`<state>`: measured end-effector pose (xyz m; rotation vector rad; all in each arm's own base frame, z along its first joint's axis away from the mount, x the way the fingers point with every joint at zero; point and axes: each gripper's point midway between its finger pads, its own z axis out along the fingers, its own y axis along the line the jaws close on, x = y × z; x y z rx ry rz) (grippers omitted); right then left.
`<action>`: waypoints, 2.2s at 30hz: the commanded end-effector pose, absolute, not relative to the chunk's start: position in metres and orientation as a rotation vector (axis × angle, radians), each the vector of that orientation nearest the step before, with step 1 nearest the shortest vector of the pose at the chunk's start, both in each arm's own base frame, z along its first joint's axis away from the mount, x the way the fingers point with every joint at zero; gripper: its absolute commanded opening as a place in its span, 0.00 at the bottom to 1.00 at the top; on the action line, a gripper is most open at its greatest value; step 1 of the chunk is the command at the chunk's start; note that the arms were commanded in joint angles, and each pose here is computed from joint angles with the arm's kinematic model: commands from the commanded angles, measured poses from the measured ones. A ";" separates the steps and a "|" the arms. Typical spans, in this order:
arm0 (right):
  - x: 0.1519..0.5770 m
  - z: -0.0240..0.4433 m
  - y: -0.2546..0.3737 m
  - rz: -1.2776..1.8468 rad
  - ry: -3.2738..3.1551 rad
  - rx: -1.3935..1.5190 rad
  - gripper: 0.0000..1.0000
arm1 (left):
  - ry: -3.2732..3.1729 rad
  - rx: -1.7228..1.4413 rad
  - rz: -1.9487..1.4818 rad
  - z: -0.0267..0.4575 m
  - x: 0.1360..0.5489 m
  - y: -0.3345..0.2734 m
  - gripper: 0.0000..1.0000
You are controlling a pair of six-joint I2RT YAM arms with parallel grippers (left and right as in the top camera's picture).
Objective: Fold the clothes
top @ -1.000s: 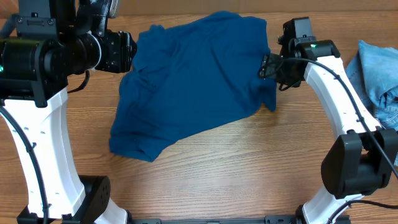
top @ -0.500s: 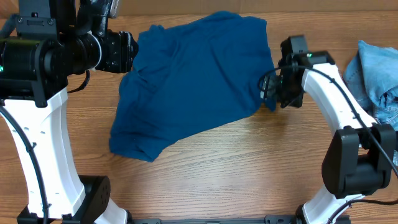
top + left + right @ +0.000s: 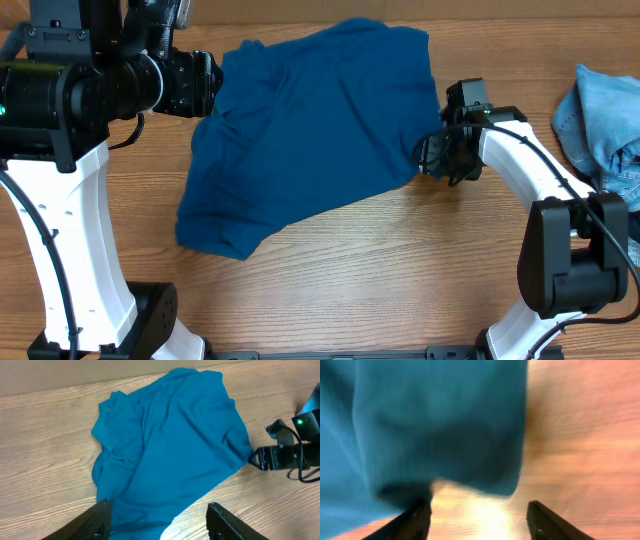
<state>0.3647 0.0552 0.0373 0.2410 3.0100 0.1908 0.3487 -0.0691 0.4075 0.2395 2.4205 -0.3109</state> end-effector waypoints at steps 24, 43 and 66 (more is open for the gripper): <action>0.369 0.065 0.080 0.928 2.748 1.533 1.00 | 2.394 0.226 -0.273 0.416 0.342 -0.063 0.63; 0.373 0.015 0.056 0.763 2.508 1.796 0.66 | 2.391 0.240 -0.309 0.417 0.341 -0.068 0.60; 0.422 0.025 -0.012 0.299 2.603 0.814 0.61 | 2.394 0.229 -0.280 0.417 0.342 -0.064 0.67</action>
